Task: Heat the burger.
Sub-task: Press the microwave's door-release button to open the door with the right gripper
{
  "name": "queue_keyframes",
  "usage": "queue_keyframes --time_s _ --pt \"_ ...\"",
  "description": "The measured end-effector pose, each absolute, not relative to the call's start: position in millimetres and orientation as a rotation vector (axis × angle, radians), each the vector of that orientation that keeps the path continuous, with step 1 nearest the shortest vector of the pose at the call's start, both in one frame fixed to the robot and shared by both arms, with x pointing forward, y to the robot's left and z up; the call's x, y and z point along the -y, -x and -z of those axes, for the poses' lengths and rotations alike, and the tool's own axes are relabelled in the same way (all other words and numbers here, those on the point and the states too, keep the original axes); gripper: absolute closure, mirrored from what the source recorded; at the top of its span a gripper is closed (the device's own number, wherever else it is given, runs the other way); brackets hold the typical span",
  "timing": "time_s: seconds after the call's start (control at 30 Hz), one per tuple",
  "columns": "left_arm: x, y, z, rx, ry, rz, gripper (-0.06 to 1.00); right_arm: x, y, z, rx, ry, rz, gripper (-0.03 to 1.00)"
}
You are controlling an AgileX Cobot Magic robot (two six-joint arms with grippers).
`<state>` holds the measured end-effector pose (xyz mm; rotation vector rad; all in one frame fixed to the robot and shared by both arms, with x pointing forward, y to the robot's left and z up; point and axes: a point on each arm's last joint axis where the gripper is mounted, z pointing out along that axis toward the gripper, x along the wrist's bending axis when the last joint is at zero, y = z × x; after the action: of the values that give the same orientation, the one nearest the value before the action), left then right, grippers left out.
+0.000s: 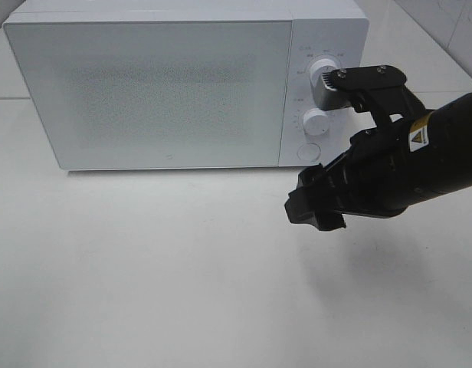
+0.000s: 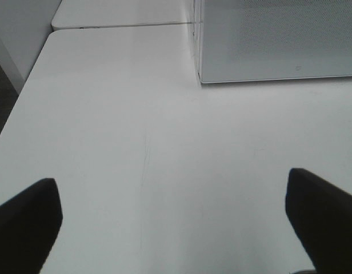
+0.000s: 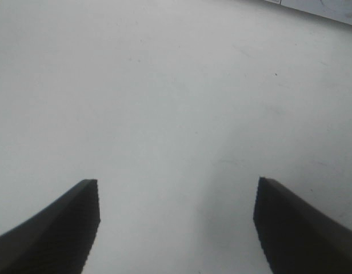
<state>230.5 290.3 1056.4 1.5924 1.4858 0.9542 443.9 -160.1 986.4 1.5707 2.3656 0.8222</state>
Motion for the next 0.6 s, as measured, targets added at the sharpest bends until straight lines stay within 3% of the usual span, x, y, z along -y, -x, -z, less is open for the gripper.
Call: queue_keyframes --time_s 0.6 --pt "-290.3 -230.5 -1056.4 -1.486 -1.592 -0.954 -0.04 203.3 -382.9 -1049.9 -2.392 -1.434 -0.781 0.23"
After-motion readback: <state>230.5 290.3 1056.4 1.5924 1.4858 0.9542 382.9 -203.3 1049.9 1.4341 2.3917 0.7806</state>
